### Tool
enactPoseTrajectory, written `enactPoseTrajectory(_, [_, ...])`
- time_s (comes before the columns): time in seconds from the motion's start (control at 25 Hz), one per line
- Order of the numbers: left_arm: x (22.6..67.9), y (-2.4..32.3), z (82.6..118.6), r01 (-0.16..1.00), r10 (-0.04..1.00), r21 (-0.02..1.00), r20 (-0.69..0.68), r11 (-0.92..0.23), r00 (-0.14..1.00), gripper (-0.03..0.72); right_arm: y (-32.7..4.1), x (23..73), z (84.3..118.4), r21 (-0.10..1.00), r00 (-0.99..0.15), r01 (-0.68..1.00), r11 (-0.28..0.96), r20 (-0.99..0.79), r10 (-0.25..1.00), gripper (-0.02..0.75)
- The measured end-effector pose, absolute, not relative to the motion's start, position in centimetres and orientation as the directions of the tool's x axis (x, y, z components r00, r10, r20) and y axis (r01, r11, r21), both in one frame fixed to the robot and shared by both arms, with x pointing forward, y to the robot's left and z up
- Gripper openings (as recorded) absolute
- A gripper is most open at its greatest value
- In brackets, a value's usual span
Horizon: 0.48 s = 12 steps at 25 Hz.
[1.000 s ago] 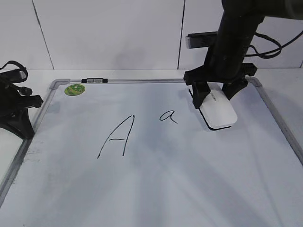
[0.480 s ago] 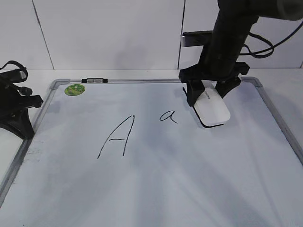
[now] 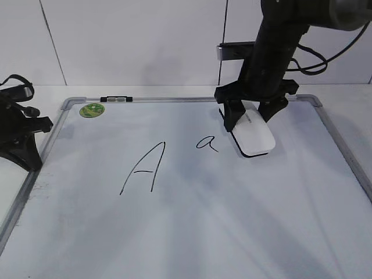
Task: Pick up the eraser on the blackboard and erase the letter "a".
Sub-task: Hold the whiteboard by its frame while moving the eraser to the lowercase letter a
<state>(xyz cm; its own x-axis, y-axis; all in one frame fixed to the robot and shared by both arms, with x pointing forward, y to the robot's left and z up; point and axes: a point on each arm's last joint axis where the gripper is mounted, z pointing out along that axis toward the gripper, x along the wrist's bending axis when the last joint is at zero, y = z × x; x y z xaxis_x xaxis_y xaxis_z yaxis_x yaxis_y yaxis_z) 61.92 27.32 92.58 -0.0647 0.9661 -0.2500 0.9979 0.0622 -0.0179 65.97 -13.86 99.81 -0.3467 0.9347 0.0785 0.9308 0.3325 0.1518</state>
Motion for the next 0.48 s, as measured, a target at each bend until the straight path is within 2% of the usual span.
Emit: enactPoseTrajectory(0.48, [61.9,27.3,92.6,0.998,0.966,-0.020,-0.251,0.062,-0.066,0.017,-13.2,67.0,98.4,0.145,-0.342,0.934,0.326,0.104,0.934,0.531])
